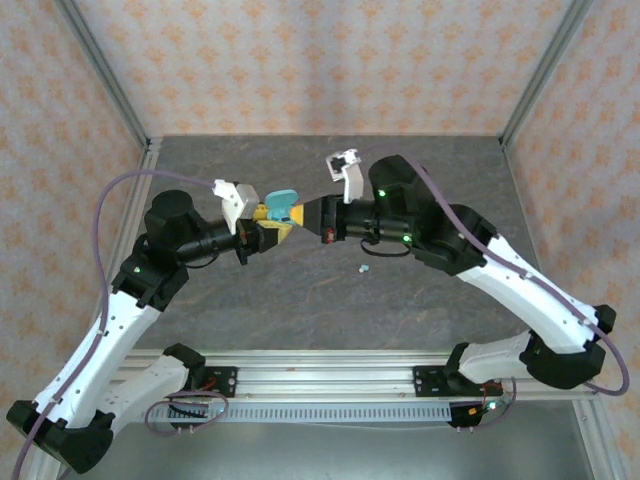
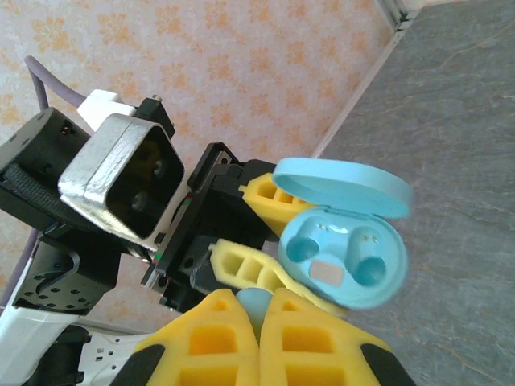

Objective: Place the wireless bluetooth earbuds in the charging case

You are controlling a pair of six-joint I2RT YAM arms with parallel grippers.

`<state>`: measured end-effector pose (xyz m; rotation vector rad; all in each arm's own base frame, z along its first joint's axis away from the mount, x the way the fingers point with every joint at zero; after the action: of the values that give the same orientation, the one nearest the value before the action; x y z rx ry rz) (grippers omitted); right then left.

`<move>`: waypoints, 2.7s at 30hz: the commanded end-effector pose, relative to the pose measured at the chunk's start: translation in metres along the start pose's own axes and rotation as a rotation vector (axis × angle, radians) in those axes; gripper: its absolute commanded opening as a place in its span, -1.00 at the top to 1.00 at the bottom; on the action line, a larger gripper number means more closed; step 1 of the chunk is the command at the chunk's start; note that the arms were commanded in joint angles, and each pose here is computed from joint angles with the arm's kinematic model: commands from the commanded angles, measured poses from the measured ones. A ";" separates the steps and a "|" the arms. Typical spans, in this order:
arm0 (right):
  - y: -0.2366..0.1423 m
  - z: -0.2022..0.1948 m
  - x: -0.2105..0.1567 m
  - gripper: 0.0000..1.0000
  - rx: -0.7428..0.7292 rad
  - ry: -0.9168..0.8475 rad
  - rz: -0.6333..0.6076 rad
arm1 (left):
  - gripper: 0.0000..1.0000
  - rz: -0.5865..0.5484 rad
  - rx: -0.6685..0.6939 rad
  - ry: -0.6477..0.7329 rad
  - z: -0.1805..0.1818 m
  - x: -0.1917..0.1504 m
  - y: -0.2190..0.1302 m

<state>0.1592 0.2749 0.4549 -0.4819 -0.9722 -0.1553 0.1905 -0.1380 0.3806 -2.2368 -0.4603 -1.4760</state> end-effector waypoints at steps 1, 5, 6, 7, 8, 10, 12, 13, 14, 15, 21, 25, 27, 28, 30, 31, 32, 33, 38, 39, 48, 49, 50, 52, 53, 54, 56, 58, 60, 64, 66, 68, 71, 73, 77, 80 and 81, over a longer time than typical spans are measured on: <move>0.011 0.009 0.010 0.97 0.042 -0.043 -0.028 | 0.93 -0.055 -0.043 0.064 -0.012 0.016 -0.005; 0.020 0.006 0.012 0.97 0.023 -0.066 -0.023 | 0.93 -0.059 -0.048 0.059 -0.013 0.016 -0.003; 0.021 0.006 0.013 0.97 0.022 -0.080 -0.023 | 0.93 -0.058 -0.047 0.058 -0.013 0.016 -0.003; 0.023 0.006 0.013 0.96 0.017 -0.091 -0.022 | 0.93 -0.058 -0.046 0.057 -0.013 0.016 -0.002; 0.024 0.006 0.014 0.96 0.014 -0.098 -0.020 | 0.93 -0.058 -0.046 0.058 -0.013 0.016 -0.002; 0.027 0.005 0.014 0.96 0.011 -0.112 -0.016 | 0.93 -0.060 -0.039 0.057 -0.013 0.016 -0.002; 0.030 0.004 0.012 0.96 0.009 -0.122 -0.009 | 0.93 -0.061 -0.038 0.059 -0.014 0.016 -0.002; 0.031 0.003 0.011 0.95 0.007 -0.128 -0.003 | 0.93 -0.061 -0.035 0.058 -0.014 0.016 -0.002; 0.031 0.003 0.011 0.95 0.007 -0.132 0.001 | 0.93 -0.061 -0.035 0.058 -0.014 0.016 -0.002; 0.033 0.002 0.009 0.95 0.004 -0.134 0.008 | 0.93 -0.062 -0.031 0.056 -0.014 0.016 -0.003; 0.036 -0.003 0.000 0.95 -0.007 -0.150 0.058 | 0.93 -0.065 -0.019 0.055 -0.015 0.015 -0.004; 0.038 -0.004 -0.009 0.93 0.012 -0.143 0.103 | 0.93 -0.064 -0.014 0.054 -0.014 0.014 -0.005; 0.040 -0.006 -0.013 0.89 0.006 -0.137 0.123 | 0.93 -0.067 -0.011 0.058 -0.014 0.015 -0.005; 0.041 -0.008 -0.016 0.87 -0.003 -0.134 0.139 | 0.93 -0.067 -0.012 0.059 -0.015 0.015 -0.005; 0.042 -0.011 -0.019 0.83 -0.021 -0.131 0.159 | 0.92 -0.068 -0.013 0.057 -0.015 0.016 -0.005; 0.043 -0.012 -0.019 0.79 -0.030 -0.129 0.168 | 0.92 -0.068 -0.014 0.058 -0.015 0.016 -0.005; 0.044 -0.013 -0.020 0.76 -0.036 -0.127 0.177 | 0.92 -0.068 -0.014 0.057 -0.015 0.016 -0.005; 0.045 -0.013 -0.020 0.73 -0.041 -0.127 0.186 | 0.92 -0.068 -0.016 0.057 -0.016 0.016 -0.005; 0.043 -0.014 -0.017 0.52 -0.081 -0.122 0.202 | 0.92 -0.066 -0.012 0.055 -0.016 0.015 -0.006; 0.043 -0.015 -0.016 0.48 -0.088 -0.122 0.202 | 0.91 -0.066 -0.010 0.055 -0.017 0.015 -0.006; 0.035 -0.014 -0.007 0.30 -0.142 -0.100 0.184 | 0.91 -0.063 -0.001 0.052 -0.018 0.012 -0.008; 0.033 -0.014 -0.006 0.28 -0.145 -0.099 0.182 | 0.91 -0.061 -0.001 0.051 -0.018 0.012 -0.007; 0.031 -0.012 -0.004 0.25 -0.147 -0.099 0.177 | 0.91 -0.060 0.000 0.051 -0.018 0.011 -0.007; 0.025 -0.009 0.002 0.21 -0.149 -0.097 0.161 | 0.90 -0.059 0.006 0.048 -0.017 0.010 -0.007; 0.021 -0.007 0.006 0.21 -0.151 -0.094 0.146 | 0.91 -0.057 0.012 0.048 -0.017 0.009 -0.007; 0.015 -0.004 0.011 0.21 -0.153 -0.093 0.126 | 0.90 -0.055 0.018 0.047 -0.016 0.008 -0.007; 0.005 -0.003 0.017 0.21 -0.162 -0.083 0.095 | 0.90 -0.052 0.030 0.046 -0.014 0.007 -0.007; -0.006 -0.005 0.023 0.21 -0.165 -0.055 0.067 | 0.90 -0.050 0.038 0.049 -0.013 0.006 -0.007; -0.017 -0.012 0.027 0.21 -0.170 -0.007 0.043 | 0.90 -0.043 0.045 0.046 -0.012 0.003 -0.006; -0.038 -0.031 0.028 0.21 -0.198 0.084 -0.005 | 0.90 -0.033 0.051 0.039 -0.009 -0.002 -0.004; -0.047 -0.047 0.025 0.21 -0.247 0.143 -0.025 | 0.90 -0.033 0.055 0.039 -0.008 -0.002 -0.004; -0.053 -0.071 0.015 0.21 -0.324 0.239 -0.018 | 0.90 -0.027 0.058 0.035 -0.007 -0.004 -0.003; -0.051 -0.125 -0.023 0.20 -0.472 0.459 0.099 | 0.89 -0.012 0.061 0.030 -0.005 -0.007 -0.002; -0.043 -0.156 -0.058 0.21 -0.545 0.573 0.200 | 0.89 0.001 0.060 0.026 -0.004 -0.009 -0.001; -0.021 -0.199 -0.111 0.23 -0.568 0.745 0.287 | 0.89 0.033 0.061 0.012 -0.002 -0.016 0.000; -0.006 -0.220 -0.135 0.23 -0.597 0.786 0.311 | 0.89 0.044 0.064 0.002 -0.001 -0.021 0.000; -0.001 -0.227 -0.142 0.23 -0.612 0.796 0.333 | 0.88 0.046 0.065 -0.002 -0.001 -0.022 0.000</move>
<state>0.2401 0.1508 0.2318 -1.1047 -0.0362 -0.2707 0.1843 -0.1395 0.3668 -2.1962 -0.4720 -1.4125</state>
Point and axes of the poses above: each hand's point on the last joint's axis, 136 mm out from that joint toward the fingers, its own y axis out along the fingers, its own z axis along the line the jaws close on, x = y × z, the point moved 8 cm from there along -y, back along the fingers, and after that the axes turned 14 degrees about -y, right-handed, at the moved point
